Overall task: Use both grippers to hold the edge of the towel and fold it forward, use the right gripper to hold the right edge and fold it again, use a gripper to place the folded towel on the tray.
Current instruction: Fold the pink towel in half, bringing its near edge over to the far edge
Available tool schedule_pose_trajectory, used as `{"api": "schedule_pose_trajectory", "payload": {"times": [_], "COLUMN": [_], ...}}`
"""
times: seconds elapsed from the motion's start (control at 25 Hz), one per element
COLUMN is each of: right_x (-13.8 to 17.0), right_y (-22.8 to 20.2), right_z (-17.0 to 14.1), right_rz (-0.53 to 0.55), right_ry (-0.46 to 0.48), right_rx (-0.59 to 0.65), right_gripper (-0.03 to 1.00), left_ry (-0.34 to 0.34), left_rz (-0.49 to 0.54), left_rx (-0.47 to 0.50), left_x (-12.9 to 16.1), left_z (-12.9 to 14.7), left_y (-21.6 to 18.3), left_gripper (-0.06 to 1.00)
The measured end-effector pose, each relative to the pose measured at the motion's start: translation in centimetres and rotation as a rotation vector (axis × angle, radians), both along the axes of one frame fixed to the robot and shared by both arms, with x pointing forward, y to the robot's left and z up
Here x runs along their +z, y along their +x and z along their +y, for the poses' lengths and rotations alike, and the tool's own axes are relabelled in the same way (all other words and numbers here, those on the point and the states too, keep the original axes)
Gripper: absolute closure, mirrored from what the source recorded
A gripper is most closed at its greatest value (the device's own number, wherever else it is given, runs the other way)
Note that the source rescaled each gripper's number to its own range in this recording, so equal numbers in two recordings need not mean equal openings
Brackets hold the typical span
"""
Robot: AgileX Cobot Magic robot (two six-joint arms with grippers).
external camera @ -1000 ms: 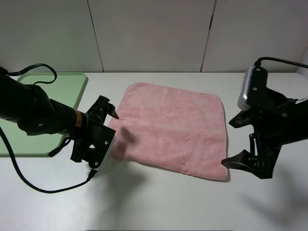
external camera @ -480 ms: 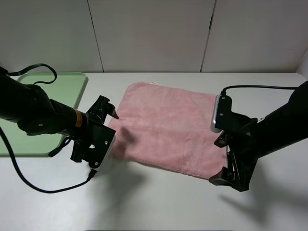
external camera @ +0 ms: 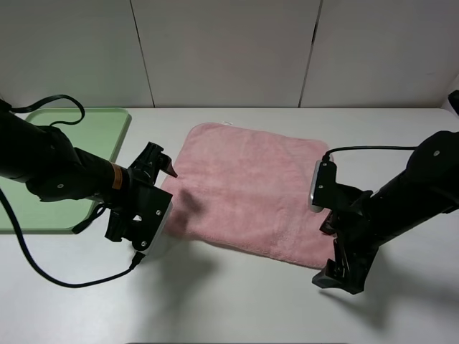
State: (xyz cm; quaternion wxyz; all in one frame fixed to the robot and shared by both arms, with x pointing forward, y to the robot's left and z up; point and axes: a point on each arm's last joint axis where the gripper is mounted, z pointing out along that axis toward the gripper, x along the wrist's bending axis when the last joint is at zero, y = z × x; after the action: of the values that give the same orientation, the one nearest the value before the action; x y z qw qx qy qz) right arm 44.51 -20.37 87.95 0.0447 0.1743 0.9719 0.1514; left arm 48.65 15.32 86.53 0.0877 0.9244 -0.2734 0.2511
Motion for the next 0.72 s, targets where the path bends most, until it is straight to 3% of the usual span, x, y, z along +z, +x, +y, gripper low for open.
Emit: {"api": "schedule_pose_trajectory", "payload": {"times": [0.72], "right_x": [-1.3], "right_y": [0.0], "right_z": [-0.1], "right_rz": [0.042], "right_ry": [-0.021], "right_rx": [-0.012], "right_gripper": [-0.03], "left_ry": [-0.016], "left_rz": [0.003], "left_rx": [-0.002], "left_x": [-0.2], "left_z": [0.1], "left_y": [-0.4], "left_gripper": [-0.03]}}
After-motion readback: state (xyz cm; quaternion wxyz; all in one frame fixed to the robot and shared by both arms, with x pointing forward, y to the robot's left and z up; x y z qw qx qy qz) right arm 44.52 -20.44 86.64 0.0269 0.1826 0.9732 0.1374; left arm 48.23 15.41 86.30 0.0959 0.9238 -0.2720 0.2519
